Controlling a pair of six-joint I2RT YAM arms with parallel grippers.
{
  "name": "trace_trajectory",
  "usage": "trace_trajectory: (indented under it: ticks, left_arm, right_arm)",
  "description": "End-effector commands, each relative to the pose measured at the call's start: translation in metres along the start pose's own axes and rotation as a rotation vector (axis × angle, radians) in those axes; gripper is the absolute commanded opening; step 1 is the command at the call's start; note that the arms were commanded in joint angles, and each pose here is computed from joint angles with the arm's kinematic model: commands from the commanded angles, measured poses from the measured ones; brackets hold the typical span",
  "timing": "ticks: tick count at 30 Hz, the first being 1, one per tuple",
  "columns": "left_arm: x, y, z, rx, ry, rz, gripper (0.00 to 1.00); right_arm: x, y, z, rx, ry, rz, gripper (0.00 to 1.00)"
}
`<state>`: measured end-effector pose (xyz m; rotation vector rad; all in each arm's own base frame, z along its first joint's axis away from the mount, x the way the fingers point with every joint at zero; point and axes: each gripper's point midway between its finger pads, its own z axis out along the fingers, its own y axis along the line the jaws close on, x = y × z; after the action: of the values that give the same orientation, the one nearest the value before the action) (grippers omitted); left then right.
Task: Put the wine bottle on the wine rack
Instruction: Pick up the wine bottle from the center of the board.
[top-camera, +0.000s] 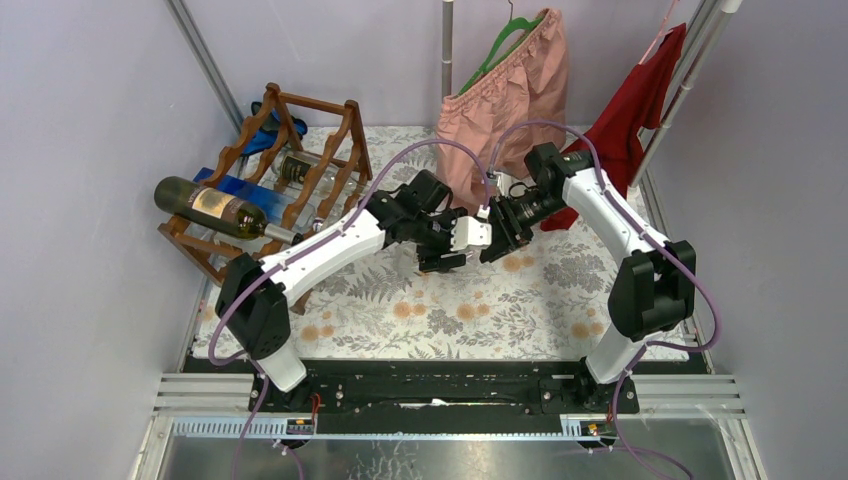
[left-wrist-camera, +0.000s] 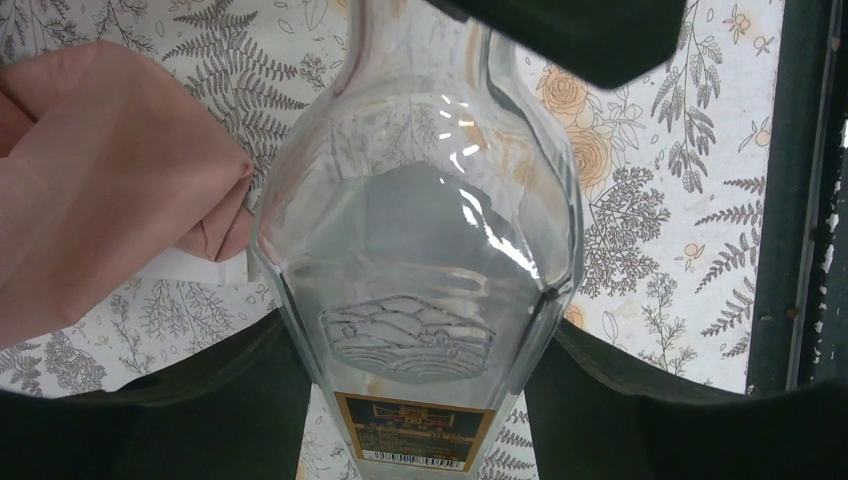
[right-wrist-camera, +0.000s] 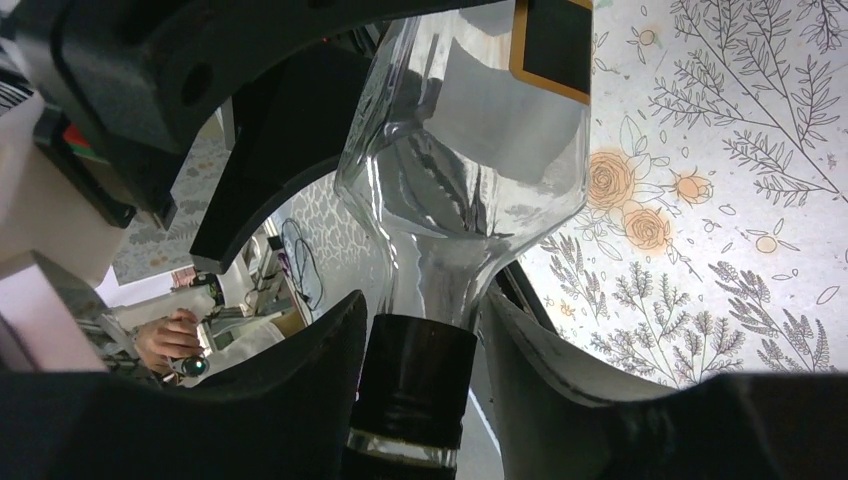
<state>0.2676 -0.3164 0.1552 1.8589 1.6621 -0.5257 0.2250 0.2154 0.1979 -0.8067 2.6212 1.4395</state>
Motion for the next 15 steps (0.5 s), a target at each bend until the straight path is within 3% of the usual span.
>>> trace_trajectory:
  ticks: [1, 4, 15]
  left_arm:
    - [-0.0354, 0.0176, -0.0118, -0.059, -0.084, 0.027, 0.00]
    - [-0.0359, 0.0181, -0.0123, -0.061, -0.083, 0.028, 0.00]
    - [-0.0359, 0.0227, -0.0107, -0.064, -0.063, 0.051, 0.00]
  right_arm:
    - [-0.0021, -0.0003, 0.0043, 0.017, 0.003, 0.004, 0.53]
    - [-0.0047, -0.0011, 0.0048, 0.020, 0.002, 0.006, 0.50]
    - [-0.0024, -0.0029, 0.0104, 0.023, 0.023, 0.012, 0.23]
